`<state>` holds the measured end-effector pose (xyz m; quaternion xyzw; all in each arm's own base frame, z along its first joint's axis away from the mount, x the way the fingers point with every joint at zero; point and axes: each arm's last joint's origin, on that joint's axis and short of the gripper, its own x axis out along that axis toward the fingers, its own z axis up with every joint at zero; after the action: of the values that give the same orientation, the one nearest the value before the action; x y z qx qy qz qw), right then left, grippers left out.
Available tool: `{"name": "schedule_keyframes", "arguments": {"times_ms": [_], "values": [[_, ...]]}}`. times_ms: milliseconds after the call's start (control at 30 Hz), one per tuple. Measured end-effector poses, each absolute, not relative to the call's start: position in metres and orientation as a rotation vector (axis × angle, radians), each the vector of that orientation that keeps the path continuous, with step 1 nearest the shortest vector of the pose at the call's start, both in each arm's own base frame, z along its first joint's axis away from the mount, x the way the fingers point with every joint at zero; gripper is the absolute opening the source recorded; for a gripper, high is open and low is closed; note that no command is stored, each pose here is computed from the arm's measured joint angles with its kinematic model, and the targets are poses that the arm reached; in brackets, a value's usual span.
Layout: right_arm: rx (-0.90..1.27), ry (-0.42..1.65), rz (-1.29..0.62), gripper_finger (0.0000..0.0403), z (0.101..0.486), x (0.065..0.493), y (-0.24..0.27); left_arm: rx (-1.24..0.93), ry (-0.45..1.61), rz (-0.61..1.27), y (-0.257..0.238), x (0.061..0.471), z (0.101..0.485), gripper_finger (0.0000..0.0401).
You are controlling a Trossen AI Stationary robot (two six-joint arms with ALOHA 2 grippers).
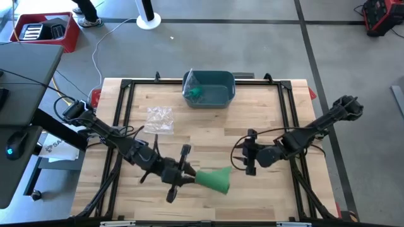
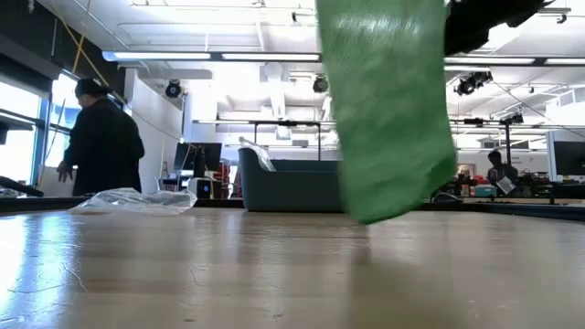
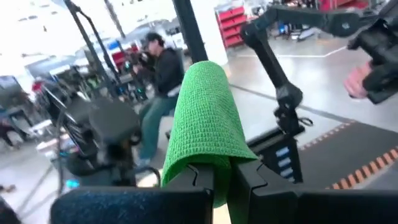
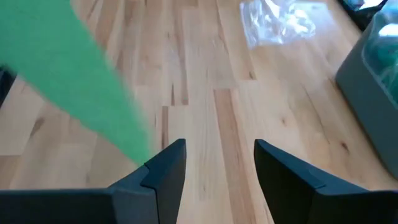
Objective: Roll bandage
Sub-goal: Roll the green bandage
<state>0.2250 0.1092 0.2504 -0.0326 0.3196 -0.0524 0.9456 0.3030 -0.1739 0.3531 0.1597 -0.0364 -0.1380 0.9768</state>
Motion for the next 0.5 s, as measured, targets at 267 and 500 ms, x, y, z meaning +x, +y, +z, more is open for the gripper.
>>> {"name": "schedule_keyframes", "arguments": {"times_ms": [267, 500], "values": [[-0.063, 0.642, -0.143, 0.018, 0.25, 0.221, 0.114, 0.435, 0.132, 0.003, -0.138, 0.319, 0.338, 0.0007], [-0.043, 0.664, -0.132, 0.018, 0.247, 0.222, 0.115, 0.431, 0.306, 0.146, -0.083, 0.333, 0.283, 0.0007]]}}
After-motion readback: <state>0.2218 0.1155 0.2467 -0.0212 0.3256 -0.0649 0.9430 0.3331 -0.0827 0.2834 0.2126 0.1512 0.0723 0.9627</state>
